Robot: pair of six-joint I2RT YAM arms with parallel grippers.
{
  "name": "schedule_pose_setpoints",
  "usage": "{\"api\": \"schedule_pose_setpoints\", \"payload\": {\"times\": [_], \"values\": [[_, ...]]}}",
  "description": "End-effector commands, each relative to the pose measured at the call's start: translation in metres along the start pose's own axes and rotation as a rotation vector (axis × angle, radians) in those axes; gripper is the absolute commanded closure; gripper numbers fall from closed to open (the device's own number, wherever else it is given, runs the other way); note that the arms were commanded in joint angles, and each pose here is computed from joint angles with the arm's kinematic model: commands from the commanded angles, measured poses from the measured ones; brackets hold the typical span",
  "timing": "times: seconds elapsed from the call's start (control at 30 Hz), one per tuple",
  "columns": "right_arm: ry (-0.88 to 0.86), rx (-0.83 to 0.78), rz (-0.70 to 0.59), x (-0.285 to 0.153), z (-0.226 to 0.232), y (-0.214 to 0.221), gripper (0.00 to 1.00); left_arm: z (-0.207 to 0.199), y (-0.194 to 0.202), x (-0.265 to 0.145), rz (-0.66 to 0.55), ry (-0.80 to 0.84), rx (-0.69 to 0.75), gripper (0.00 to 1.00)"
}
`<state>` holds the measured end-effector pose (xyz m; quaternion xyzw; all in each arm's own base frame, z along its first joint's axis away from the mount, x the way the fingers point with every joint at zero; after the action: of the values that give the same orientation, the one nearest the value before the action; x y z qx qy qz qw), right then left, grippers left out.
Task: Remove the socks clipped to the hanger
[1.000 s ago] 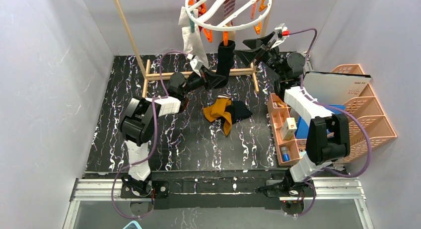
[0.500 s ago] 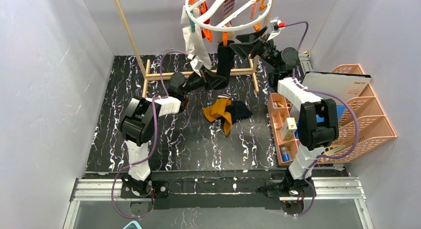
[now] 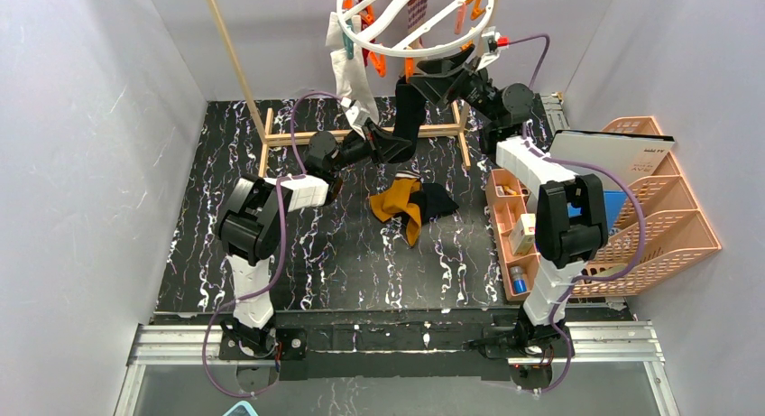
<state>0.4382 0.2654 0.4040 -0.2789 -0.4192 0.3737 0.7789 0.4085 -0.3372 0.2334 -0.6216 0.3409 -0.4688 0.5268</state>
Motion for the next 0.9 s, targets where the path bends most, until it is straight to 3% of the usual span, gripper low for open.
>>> {"api": "schedule_pose_setpoints", "payload": {"times": [0.0, 0.27, 0.87], "values": [[-0.067, -0.051, -0.031, 0.013, 0.018, -0.015, 0.16, -0.002, -0.026, 0.002, -0.041, 0.026, 0.044, 1.00], [-0.069, -0.045, -0.036, 0.019, 0.016, -0.014, 0.23, -0.004, -0.025, 0.002, -0.038, 0.030, 0.042, 1.00], [-0.076, -0.055, -0.006, 0.028, 0.013, -0.011, 0.52, -0.004, -0.022, 0.001, -0.032, 0.038, 0.036, 1.00]]}}
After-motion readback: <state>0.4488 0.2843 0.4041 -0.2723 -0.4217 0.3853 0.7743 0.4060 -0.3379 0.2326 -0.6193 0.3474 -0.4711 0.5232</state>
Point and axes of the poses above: each gripper's point midway between its finger pads, its own x axis out along the fingers, its own z axis along the line the jaws close on, y = z × x, the point moved 1 cm from there along -x, back along the fingers, and after that the axes turned 15 degrees about x, right-handed, at the moved point
